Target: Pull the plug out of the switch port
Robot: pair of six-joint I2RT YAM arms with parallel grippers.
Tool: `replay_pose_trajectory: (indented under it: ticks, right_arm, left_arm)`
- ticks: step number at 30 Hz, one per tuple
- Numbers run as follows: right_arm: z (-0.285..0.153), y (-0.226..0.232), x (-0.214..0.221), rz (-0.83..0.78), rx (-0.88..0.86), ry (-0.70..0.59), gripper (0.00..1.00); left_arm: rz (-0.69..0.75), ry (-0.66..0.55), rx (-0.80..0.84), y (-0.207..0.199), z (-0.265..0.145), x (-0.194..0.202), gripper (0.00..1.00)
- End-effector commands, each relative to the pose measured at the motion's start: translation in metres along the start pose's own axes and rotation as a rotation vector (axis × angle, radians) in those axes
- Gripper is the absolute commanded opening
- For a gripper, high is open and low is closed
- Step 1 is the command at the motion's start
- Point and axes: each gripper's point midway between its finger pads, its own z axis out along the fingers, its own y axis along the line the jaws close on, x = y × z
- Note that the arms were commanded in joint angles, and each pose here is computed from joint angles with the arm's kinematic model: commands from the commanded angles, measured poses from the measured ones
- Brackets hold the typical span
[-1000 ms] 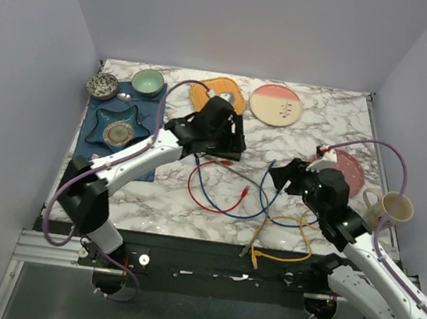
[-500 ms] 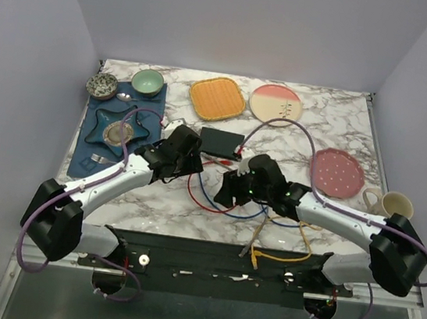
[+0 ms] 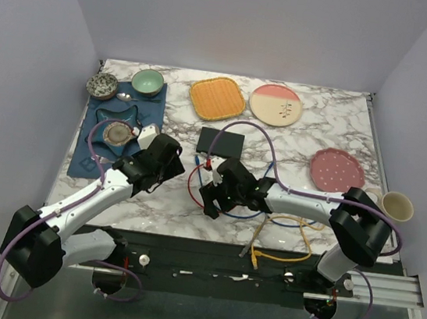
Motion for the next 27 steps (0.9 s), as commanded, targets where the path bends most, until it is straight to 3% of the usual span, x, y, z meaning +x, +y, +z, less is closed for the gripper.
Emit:
replay_pose_trajectory:
  ticks: [1,10,13,17,20,27]
  right_arm:
    - [0.007,-0.020,0.008,-0.044,0.122,0.084,0.84]
    - [0.014,-0.043,0.029,-0.028,0.248,0.197,0.77]
    - [0.012,-0.050,0.039,-0.030,0.289,0.238,0.67]
    - [0.010,-0.057,0.052,-0.021,0.334,0.281,0.43]
    - [0.009,-0.061,0.068,-0.001,0.362,0.328,0.30]
    - [0.002,-0.069,0.100,0.098,0.426,0.386,0.13]
  left_arm:
    - [-0.025,0.013,-0.003,0.000,0.007,0.005,0.75]
    - [-0.019,0.027,0.016,0.000,0.010,0.010,0.74]
    - [-0.021,0.031,0.015,0.001,0.010,0.011,0.74]
    - [-0.039,0.045,0.021,0.001,0.013,0.015,0.74]
    - [-0.049,0.060,0.022,0.003,0.016,0.017,0.74]
    - [-0.054,0.067,0.040,0.000,0.016,0.016,0.73]
